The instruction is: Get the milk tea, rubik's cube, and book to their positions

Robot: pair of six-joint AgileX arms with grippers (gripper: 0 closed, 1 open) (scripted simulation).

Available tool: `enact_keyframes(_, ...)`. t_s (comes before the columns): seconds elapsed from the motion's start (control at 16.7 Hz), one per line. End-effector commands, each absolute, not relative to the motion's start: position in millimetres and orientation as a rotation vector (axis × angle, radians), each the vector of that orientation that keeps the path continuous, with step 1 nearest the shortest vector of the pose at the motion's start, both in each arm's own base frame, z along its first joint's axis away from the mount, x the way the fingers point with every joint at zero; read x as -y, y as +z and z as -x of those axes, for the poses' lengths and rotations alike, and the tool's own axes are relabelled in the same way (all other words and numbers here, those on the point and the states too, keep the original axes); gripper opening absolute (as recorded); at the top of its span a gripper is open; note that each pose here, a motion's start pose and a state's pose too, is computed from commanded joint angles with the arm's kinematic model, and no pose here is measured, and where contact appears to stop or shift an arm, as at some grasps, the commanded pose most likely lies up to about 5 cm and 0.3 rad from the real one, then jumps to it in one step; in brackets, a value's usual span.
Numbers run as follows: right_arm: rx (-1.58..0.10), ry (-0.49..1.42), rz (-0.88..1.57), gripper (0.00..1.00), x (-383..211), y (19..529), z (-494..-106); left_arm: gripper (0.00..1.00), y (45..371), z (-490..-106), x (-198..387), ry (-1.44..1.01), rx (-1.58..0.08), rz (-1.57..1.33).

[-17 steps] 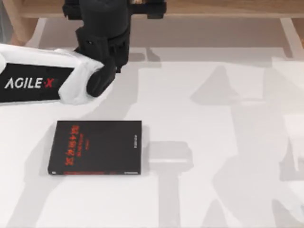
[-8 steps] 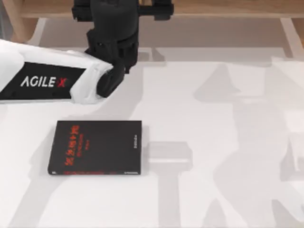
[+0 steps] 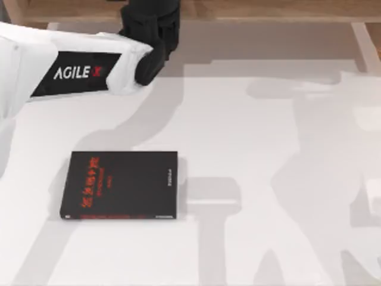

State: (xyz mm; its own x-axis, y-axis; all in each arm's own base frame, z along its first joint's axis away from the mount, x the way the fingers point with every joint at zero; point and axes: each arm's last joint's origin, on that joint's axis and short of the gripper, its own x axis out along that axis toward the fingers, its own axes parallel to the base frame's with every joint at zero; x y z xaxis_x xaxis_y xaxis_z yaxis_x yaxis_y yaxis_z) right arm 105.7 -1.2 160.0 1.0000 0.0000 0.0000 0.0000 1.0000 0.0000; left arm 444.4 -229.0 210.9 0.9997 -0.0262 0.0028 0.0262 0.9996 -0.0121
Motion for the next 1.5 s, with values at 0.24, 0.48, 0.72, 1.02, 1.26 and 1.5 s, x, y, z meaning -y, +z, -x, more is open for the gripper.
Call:
enact_keyframes(0.24, 0.0, 0.0, 0.0, 1.0, 1, 160, -106, 1.0, 211, -465, 227, -0.026, 0.002, 0.012)
enact_keyframes(0.48, 0.0, 0.0, 0.0, 1.0, 1, 160, -106, 1.0, 211, -465, 227, -0.026, 0.002, 0.012)
enact_keyframes(0.72, 0.0, 0.0, 0.0, 1.0, 1, 160, -106, 0.7, 211, -465, 227, -0.026, 0.002, 0.012)
enact_keyframes(1.02, 0.0, 0.0, 0.0, 1.0, 1, 160, -106, 0.32, 211, -465, 227, -0.026, 0.002, 0.012)
enact_keyframes(1.26, 0.0, 0.0, 0.0, 1.0, 1, 160, -106, 0.02, 211, -465, 227, -0.026, 0.002, 0.012)
enact_keyframes(1.5, 0.0, 0.0, 0.0, 1.0, 1, 160, -106, 0.0, 211, -465, 227, -0.026, 0.002, 0.012)
